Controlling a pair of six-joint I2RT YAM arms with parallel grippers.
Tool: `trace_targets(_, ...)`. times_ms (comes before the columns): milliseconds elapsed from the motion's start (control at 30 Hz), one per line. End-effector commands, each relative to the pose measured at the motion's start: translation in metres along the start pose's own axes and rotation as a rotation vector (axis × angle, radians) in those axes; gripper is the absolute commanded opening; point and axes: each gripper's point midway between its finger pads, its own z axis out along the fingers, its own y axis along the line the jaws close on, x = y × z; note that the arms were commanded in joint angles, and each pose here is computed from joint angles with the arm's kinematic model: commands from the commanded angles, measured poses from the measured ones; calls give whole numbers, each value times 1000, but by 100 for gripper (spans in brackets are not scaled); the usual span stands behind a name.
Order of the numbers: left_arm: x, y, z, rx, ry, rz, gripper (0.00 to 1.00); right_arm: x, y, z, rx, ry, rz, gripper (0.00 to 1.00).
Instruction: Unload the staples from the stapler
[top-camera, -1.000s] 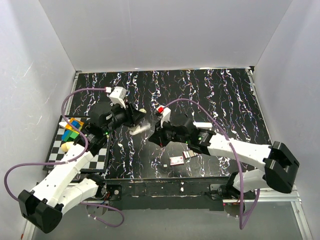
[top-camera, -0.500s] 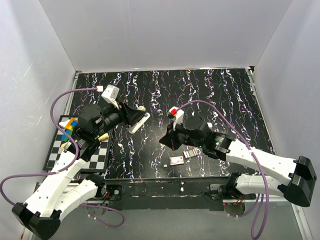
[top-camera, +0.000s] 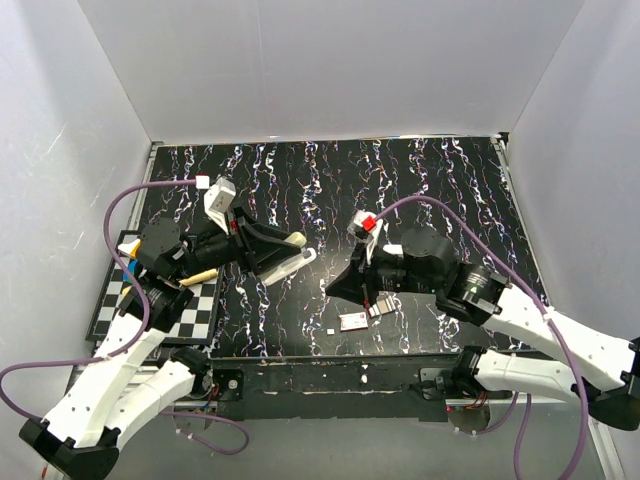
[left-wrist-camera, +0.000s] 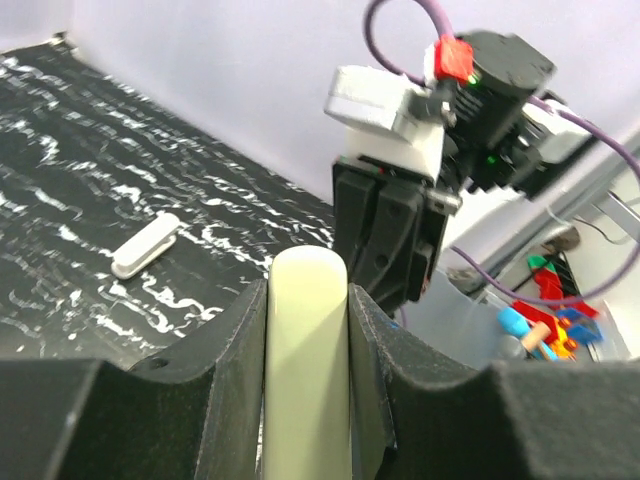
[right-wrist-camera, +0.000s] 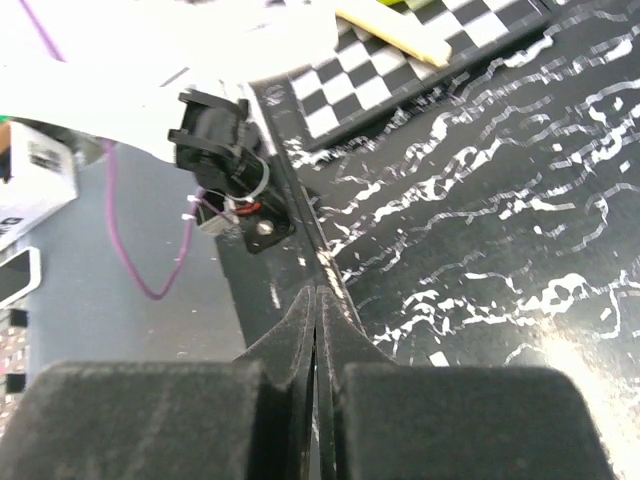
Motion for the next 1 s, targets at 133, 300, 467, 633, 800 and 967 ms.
trace_targets(133,-3,-45,-9,236,4,50,0,-56,58,-24,-212,-88,-89,1)
trace_targets(300,0,-52,-12,283,18,57,0,-77,69,-20,-252,-107,-113,1)
trace_targets(467,5,-58,-13,330,40,49,0,-91,75,-12,-279,-111,-133,1)
trace_targets(633,10,-63,-15,369,66,43,0,-104,81,-7,-301,-129,-156,1)
trace_targets(800,26,-64,-15,408,114,25,0,-125,89,-11,-308,-162,-193,1)
trace_targets(967,40,-76,-17,484,164,18,0,-146,96,-15,-308,-185,-242,1)
